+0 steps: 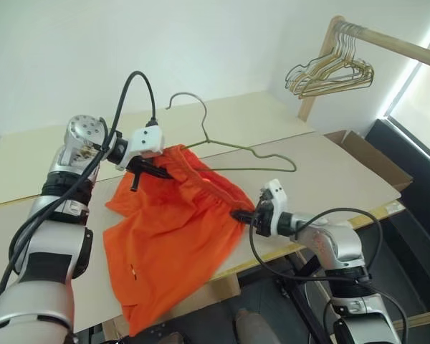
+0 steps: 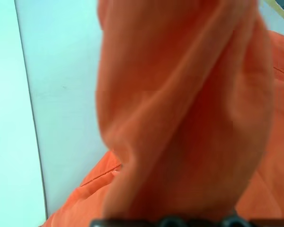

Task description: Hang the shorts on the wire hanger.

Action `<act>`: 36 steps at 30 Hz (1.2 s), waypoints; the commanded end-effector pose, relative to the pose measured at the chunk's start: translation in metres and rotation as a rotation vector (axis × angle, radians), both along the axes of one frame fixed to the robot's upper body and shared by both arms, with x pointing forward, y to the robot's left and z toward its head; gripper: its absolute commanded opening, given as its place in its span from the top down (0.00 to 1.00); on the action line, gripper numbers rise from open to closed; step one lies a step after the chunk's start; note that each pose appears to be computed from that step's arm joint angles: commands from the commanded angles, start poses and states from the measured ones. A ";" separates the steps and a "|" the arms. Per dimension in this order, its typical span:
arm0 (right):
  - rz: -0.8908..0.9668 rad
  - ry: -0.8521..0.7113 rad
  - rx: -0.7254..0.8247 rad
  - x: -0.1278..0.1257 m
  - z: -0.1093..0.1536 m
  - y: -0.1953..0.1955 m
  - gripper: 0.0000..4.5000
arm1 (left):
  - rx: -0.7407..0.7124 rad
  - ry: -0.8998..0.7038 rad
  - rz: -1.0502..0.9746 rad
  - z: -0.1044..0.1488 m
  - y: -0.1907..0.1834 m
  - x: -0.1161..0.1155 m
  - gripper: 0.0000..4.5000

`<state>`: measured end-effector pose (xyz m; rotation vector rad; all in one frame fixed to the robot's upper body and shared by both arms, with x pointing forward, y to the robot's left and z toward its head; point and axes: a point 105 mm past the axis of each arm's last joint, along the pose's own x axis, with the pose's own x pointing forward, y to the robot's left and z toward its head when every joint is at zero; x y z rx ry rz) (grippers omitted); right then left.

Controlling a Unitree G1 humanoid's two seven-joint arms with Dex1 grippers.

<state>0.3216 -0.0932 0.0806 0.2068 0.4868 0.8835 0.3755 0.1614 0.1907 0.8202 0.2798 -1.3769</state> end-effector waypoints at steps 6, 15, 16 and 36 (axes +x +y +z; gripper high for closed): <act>0.071 -0.094 -0.061 -0.012 0.043 -0.047 1.00 | -0.039 0.030 0.006 -0.010 0.021 -0.021 1.00; 0.186 -0.094 -0.202 -0.027 0.066 -0.097 1.00 | 0.065 0.072 0.099 -0.037 0.061 -0.039 1.00; 0.195 -0.098 -0.210 -0.028 0.068 -0.098 1.00 | 0.056 0.071 0.117 -0.038 0.061 -0.037 1.00; 0.423 -0.296 -0.303 -0.037 0.099 -0.057 0.37 | 0.125 0.039 0.049 -0.049 0.028 -0.021 1.00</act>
